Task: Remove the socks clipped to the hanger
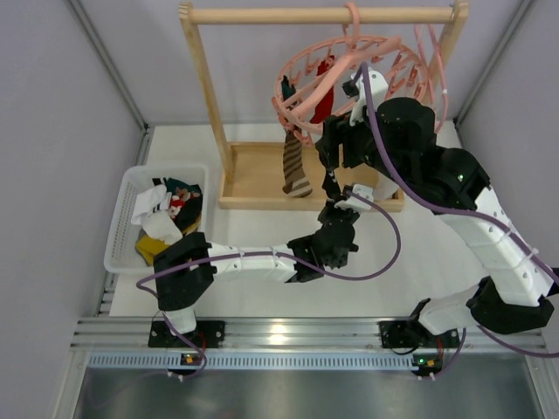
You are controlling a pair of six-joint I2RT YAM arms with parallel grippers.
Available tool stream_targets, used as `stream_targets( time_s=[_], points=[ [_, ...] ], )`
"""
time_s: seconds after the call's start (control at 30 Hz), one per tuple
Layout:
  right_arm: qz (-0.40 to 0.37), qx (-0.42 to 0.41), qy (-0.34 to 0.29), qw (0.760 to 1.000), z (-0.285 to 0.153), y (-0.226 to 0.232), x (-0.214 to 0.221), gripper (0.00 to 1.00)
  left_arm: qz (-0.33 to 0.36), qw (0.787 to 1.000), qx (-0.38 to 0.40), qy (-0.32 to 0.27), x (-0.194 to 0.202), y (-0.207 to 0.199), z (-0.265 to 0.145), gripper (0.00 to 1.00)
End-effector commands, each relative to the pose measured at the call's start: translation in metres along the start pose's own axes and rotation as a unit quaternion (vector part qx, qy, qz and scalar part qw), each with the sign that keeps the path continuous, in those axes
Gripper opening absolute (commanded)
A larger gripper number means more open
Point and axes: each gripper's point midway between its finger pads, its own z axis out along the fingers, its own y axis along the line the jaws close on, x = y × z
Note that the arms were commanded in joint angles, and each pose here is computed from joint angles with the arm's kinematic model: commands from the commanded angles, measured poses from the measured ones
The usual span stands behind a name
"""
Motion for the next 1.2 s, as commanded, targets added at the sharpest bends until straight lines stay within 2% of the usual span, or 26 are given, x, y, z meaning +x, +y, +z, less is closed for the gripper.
stream_targets(
  time_s=[0.0,0.2,0.57,0.87,1.17],
  points=[
    [-0.014,0.003,-0.018,1.000,-0.016,-0.004,-0.013,0.65,-0.014,1.000,-0.013,-0.009,-0.014,0.008,-0.002,0.00],
    [-0.025,0.020,-0.006,0.999,-0.004,-0.008,0.003,0.64,-0.017,1.000,-0.012,-0.008,-0.012,0.008,-0.002,0.00],
    [0.001,0.058,-0.005,0.998,0.014,-0.016,0.024,0.61,-0.022,1.000,-0.005,-0.008,-0.011,0.006,-0.003,0.00],
    [0.013,0.133,-0.018,0.991,0.017,-0.027,0.025,0.59,-0.020,1.000,-0.002,-0.008,-0.009,0.000,0.000,0.00],
    [-0.010,0.195,-0.012,0.981,0.030,-0.026,0.028,0.60,-0.016,1.000,0.002,-0.013,-0.017,-0.008,-0.002,0.00]
  ],
)
